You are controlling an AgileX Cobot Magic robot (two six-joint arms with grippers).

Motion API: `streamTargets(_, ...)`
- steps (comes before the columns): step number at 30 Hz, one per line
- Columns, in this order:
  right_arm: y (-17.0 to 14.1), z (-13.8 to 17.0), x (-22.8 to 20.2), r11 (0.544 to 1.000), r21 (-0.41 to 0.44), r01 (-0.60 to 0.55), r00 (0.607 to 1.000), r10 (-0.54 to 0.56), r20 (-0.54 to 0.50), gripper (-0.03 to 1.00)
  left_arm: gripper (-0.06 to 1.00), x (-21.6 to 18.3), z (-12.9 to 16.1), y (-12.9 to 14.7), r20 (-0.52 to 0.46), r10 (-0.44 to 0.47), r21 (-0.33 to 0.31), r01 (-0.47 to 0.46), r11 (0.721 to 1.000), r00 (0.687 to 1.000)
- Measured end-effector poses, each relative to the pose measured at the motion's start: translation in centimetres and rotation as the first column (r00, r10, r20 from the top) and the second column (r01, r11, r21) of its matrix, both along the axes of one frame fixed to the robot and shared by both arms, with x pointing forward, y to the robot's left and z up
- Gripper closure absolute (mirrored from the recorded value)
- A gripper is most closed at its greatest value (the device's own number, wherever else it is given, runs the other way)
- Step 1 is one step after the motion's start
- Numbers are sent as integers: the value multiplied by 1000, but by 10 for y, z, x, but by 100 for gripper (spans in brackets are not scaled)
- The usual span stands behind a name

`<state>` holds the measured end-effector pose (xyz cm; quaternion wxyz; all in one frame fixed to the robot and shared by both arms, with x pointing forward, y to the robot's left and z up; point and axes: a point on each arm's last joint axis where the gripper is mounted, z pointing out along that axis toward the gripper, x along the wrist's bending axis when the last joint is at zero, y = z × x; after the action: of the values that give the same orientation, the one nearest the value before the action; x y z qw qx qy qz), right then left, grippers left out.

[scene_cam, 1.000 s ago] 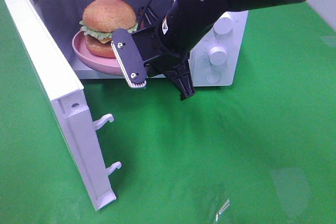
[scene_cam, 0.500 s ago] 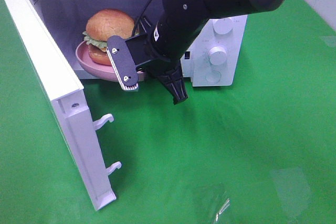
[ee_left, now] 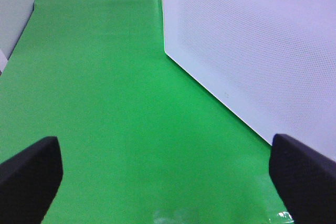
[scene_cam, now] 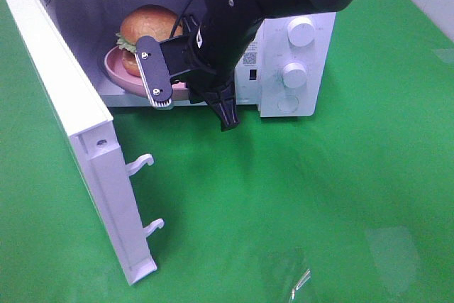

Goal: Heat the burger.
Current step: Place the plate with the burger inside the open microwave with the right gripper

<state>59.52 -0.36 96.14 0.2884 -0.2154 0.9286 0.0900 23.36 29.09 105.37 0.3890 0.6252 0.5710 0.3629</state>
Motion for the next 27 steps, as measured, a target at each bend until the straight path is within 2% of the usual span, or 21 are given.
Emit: streamTargets(27, 23, -1, 33, 998, 19, 61, 997, -62, 41, 87, -5, 0, 0, 0, 0, 3, 5, -3, 1000, 1000)
